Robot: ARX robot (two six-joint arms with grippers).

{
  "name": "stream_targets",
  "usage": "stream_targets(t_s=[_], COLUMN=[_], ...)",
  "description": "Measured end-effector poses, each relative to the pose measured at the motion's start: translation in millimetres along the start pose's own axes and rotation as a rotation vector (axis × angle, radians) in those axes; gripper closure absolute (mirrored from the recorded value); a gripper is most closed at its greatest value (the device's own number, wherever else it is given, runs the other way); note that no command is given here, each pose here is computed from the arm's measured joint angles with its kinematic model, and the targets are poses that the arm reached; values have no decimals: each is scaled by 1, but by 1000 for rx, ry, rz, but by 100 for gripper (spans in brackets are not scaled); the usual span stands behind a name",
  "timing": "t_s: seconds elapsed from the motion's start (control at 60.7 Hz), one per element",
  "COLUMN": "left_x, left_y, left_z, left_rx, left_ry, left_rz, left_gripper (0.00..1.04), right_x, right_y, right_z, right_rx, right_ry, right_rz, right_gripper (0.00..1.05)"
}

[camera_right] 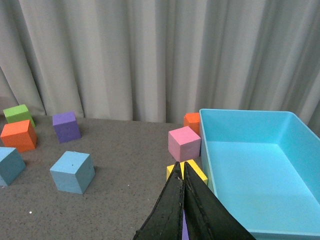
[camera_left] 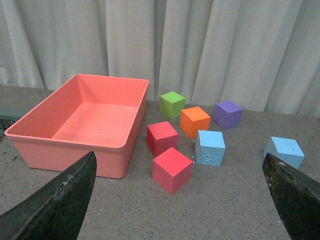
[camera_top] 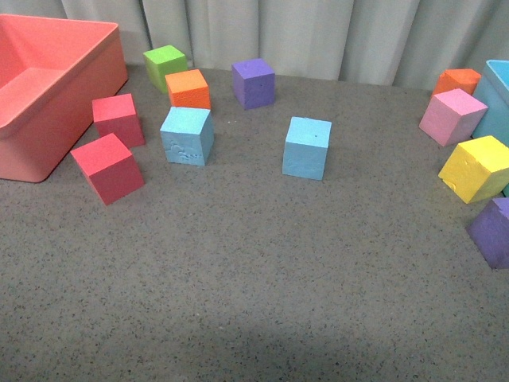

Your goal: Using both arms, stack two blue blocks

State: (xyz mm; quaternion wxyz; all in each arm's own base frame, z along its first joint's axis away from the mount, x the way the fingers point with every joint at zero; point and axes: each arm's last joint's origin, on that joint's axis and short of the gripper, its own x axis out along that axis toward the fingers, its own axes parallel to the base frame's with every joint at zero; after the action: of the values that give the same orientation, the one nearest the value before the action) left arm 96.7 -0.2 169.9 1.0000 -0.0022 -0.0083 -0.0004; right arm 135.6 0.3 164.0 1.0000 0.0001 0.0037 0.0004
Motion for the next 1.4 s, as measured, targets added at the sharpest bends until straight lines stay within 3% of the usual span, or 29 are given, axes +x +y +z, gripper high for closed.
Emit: stream_targets(t_s=[1.137,1.401], left_x=[0,0], left_y=[0,0], left_z=[0,0], left_rx=[0,0], left_ry=[0,0], left_rz=[0,0], left_gripper=[7,7], right_x=[-38,-38], right_y=[0,0], right_z=[0,0], right_rx=[0,-1], right_ry=[-7,-7], right_rz=[3,3], right_gripper=[104,59])
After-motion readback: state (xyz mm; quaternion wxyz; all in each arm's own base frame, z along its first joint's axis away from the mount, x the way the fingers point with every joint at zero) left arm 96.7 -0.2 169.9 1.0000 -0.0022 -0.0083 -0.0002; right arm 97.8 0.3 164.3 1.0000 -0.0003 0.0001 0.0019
